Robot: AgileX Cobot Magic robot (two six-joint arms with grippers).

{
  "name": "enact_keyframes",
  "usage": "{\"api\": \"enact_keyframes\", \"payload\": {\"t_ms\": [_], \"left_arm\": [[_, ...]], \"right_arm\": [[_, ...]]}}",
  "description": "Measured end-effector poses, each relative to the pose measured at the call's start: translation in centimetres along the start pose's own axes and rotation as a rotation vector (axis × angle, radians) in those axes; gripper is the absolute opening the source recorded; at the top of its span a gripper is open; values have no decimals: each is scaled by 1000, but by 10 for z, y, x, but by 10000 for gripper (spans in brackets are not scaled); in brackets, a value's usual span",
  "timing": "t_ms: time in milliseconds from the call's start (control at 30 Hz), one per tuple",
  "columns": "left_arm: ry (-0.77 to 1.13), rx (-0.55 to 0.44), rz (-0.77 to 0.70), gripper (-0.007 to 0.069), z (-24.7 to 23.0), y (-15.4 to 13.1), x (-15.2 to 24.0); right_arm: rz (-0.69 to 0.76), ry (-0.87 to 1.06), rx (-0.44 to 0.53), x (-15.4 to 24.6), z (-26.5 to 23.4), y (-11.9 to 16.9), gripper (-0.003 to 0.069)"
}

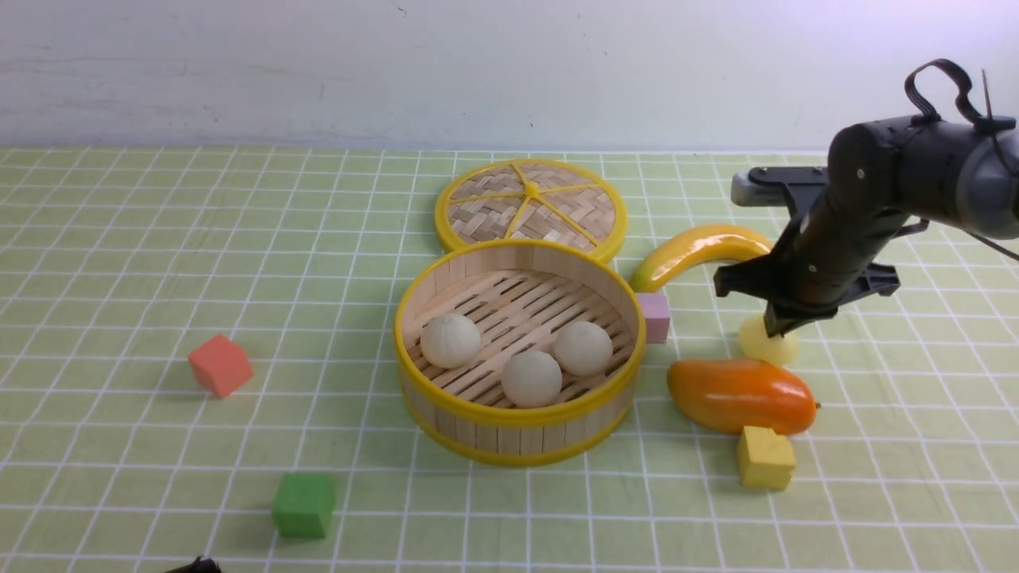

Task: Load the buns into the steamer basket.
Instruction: Use the right arm to grab a steamed stuffed bun, then use the right arm to put the steamed stuffed bun into the steamer

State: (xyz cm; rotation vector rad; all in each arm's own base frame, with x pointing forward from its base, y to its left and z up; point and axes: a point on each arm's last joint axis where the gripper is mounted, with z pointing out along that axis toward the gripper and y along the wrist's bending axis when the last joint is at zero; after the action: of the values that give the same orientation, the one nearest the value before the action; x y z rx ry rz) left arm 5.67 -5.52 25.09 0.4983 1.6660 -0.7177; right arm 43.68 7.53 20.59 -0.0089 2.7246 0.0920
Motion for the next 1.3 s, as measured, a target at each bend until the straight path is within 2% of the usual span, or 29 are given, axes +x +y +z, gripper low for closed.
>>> {"api": "enact_keyframes", "payload": {"t_ms": [133,233,267,300,333,533,667,800,867,900,933,967,1067,1100,1133,1200,1233,1300], "left_arm": [[0,0,0,62,0,0,0],[0,0,0,66,0,0,0],[0,0,0,66,0,0,0],[0,0,0,68,0,0,0],[0,0,0,69,0,0,0],[-1,0,0,71,0,0,0],[-1,0,0,76,0,0,0],[-1,0,0,83,0,0,0],[-1,0,0,85,0,0,0],[-1,0,0,85,0,0,0],[-1,0,0,85,0,0,0],[-1,0,0,87,0,0,0],[-1,0,0,91,0,0,0],[-1,0,0,91,0,0,0],[0,0,0,92,0,0,0],[0,0,0,92,0,0,0],[0,0,0,93,0,0,0],[0,0,0,94,0,0,0]], "right_arm": [[-55,-76,-48,-3,-41,18,-13],[-149,-167,-168,-2,-77,58,-13],[-154,-173,-177,-2,-79,61,-13],[-195,-205,-249,0,-89,86,-13],[-236,-224,-299,3,-92,107,-10],[-308,-241,-382,8,-67,159,-5],[-309,-226,-374,7,-36,167,6],[-303,-201,-360,11,-7,170,52],[-303,-202,-358,11,-3,170,90],[-303,-211,-357,10,-1,170,152],[-303,-212,-357,10,-1,170,170],[-302,-222,-359,9,-2,170,228],[-318,-236,-366,6,-23,169,395],[-322,-237,-366,5,-25,169,395],[-340,-223,-367,6,-45,167,447],[-363,-203,-361,9,-78,161,468],[-377,-200,-348,11,-107,154,460],[-379,-187,-335,16,-132,147,435]]}}
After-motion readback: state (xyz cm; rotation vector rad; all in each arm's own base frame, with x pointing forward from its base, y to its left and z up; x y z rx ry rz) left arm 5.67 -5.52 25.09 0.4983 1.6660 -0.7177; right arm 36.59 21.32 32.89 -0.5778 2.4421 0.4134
